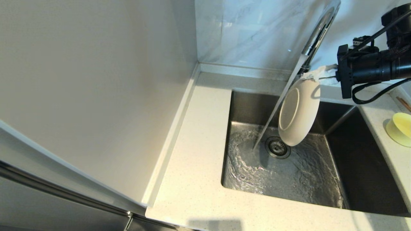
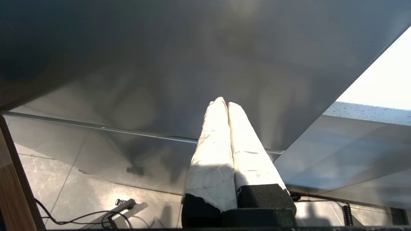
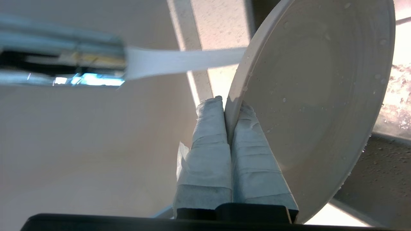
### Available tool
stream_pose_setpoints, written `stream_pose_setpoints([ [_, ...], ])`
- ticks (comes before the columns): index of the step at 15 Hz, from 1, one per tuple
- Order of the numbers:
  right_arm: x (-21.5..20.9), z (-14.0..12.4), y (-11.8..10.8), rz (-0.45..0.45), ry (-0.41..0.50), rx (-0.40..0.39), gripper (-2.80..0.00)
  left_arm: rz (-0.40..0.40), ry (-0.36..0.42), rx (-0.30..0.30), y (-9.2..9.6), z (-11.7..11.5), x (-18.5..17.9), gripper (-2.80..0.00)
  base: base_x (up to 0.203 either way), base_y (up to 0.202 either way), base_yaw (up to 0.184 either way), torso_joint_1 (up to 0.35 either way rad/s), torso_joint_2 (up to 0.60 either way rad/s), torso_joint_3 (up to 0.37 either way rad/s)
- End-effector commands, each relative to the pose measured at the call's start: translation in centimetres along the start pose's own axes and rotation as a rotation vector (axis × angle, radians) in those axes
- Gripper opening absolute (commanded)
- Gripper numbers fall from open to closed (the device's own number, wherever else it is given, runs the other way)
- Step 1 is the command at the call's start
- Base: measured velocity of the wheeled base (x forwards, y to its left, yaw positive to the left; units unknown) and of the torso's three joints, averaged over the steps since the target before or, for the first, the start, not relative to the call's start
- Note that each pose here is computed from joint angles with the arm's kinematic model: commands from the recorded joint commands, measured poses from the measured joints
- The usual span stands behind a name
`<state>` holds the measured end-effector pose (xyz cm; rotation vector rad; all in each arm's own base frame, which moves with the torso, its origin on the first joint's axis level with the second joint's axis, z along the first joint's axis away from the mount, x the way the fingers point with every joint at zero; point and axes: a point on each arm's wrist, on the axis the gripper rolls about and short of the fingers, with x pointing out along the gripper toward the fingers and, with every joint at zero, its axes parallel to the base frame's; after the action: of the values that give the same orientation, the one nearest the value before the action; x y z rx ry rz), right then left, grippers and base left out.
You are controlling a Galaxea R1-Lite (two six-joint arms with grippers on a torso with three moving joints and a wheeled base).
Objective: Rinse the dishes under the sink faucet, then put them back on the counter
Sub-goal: Place the plate on the table
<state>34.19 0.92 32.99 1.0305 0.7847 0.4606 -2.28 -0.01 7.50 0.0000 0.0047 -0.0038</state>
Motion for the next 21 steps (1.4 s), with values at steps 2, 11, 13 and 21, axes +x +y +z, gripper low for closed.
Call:
stream_pose_setpoints([
  [2, 0.5, 0.3, -0.5, -0.012, 0.002, 0.016, -2.8, 0.001, 0.0, 0.0, 0.0, 0.0, 0.0, -2.8, 0.0, 0.0, 0.0, 0.0, 0.0, 0.0],
  [11, -1.0, -0.1, 0.9, 0.043, -0.022, -0.016, -2.8, 0.001, 0.0, 0.0, 0.0, 0.0, 0.0, -2.8, 0.0, 0.0, 0.0, 0.0, 0.0, 0.0],
  [13, -1.4, -0.4, 1.3, 0.064, -0.003, 0.002, -2.8, 0.001, 0.0, 0.0, 0.0, 0.0, 0.0, -2.8, 0.0, 0.0, 0.0, 0.0, 0.0, 0.0],
  [21, -1.9, -1.2, 1.2, 0.059, 0.057, 0.058, -2.8, 0.001, 0.0, 0.0, 0.0, 0.0, 0.0, -2.8, 0.0, 0.0, 0.0, 0.0, 0.0, 0.0],
])
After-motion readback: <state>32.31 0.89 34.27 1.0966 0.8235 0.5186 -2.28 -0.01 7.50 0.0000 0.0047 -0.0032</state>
